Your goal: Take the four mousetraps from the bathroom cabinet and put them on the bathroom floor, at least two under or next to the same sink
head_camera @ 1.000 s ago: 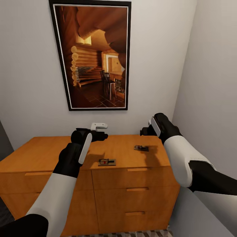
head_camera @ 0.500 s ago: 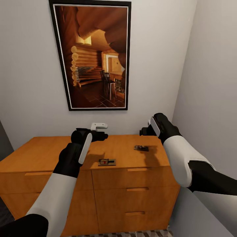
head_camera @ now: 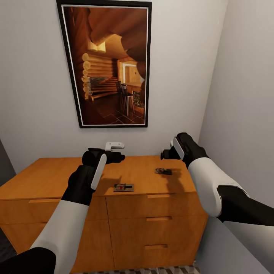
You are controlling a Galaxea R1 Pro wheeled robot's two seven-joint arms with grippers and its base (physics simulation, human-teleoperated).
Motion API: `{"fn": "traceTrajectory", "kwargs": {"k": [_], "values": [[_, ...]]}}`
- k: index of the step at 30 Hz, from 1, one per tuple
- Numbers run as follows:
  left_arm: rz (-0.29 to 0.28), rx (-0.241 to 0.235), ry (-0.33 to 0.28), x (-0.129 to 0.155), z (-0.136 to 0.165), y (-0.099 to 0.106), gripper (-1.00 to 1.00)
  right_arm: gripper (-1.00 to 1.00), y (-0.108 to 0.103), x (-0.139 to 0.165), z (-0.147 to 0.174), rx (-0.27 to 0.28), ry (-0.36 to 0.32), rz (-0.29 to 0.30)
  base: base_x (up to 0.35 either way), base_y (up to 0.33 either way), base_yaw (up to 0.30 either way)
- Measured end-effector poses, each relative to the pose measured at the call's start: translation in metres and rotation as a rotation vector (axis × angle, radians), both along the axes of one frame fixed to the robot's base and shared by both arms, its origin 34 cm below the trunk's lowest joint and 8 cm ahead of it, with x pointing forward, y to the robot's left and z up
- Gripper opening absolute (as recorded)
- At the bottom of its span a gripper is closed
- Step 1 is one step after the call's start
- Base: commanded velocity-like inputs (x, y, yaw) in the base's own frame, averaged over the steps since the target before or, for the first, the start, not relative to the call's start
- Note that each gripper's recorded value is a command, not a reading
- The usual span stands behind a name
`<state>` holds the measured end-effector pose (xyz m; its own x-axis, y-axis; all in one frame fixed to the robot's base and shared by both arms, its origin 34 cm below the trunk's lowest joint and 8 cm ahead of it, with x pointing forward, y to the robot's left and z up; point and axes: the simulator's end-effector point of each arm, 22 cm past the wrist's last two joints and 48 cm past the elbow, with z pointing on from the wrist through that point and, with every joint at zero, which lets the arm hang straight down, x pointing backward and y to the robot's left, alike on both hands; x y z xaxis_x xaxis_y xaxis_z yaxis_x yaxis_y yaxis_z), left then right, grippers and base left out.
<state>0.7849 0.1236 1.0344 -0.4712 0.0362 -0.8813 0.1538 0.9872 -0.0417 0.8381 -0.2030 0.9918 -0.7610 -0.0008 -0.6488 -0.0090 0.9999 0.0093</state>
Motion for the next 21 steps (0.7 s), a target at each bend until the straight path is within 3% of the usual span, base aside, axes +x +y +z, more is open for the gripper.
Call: {"fn": "traceTrajectory", "kwargs": {"k": [7,21], "values": [[0.000,0.000,0.001,0.0001,-0.0006,0.0004,1.00,1.00,0.0007,-0.0012,-0.0037,-0.007,0.009,0.005,0.000,0.000,0.000],[0.000,0.000,0.003,0.0002,-0.0014,0.0004,1.00,1.00,0.0007,-0.0018,-0.0058,-0.115,0.010,0.036,0.000,0.000,0.000]]}}
